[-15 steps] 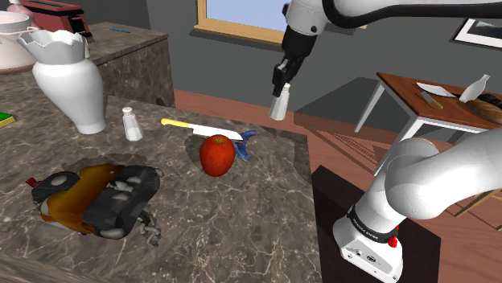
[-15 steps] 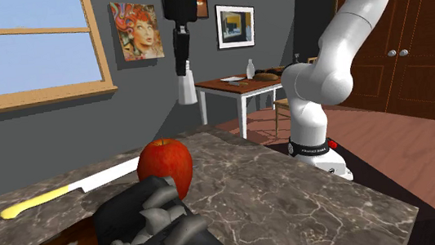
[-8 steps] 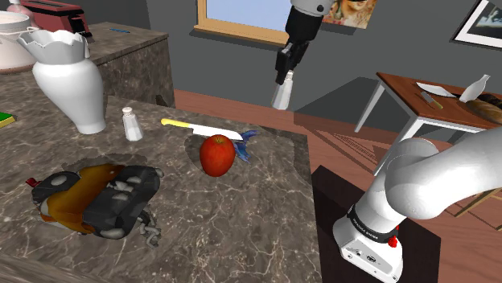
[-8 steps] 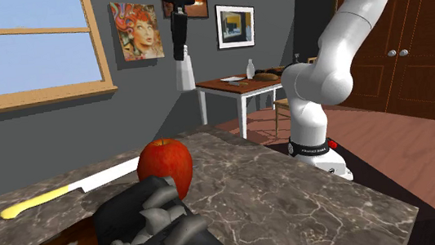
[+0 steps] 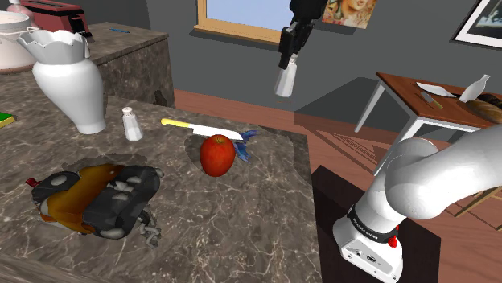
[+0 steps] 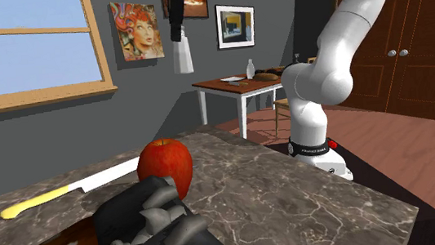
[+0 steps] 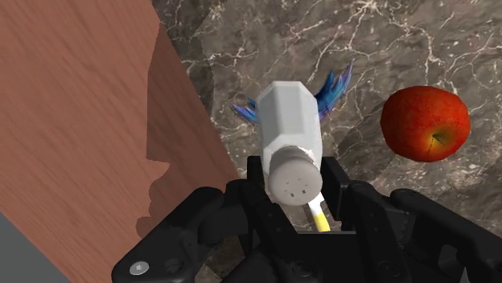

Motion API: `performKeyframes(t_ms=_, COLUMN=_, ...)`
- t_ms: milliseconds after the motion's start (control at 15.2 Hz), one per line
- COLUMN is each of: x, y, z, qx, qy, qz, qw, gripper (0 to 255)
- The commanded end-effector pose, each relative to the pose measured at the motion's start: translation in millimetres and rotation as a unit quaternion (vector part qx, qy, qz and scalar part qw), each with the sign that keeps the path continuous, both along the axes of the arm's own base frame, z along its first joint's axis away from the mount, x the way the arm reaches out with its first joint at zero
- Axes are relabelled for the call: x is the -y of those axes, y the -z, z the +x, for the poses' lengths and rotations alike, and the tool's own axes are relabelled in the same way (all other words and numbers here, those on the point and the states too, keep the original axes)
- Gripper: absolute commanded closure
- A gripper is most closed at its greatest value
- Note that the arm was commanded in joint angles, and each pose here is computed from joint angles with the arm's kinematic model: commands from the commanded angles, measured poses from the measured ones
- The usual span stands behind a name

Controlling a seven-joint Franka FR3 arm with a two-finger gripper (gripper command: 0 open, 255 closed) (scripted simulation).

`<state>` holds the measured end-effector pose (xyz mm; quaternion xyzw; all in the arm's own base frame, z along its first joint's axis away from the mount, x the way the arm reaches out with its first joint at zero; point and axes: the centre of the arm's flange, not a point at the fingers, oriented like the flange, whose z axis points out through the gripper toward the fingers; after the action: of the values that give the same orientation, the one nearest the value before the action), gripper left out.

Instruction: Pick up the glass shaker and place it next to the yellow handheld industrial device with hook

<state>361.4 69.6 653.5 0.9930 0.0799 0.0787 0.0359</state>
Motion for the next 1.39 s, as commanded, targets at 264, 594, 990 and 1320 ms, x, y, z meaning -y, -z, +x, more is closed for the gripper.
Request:
performKeyframes(t_ms=264, x=-0.1, y=-31.7, z=0.0, qx=0.0, qy=0.0, qz=0.0, qw=1.0, gripper=255)
performKeyframes(t_ms=594, x=-25.8, y=-45.9, z=-6.0, qx=0.0, qy=0.0, qz=0.0, qw=1.0, gripper=255)
performKeyframes(t_ms=990, x=-103.0, y=-45.8, z=-23.9, qx=0.0, qy=0.0, qz=0.0, qw=1.0, gripper=255)
performKeyframes(t_ms=1320, x=-167.2, y=-45.8, z=-38.9, qx=0.0, qy=0.0, qz=0.0, qw=1.0, gripper=255)
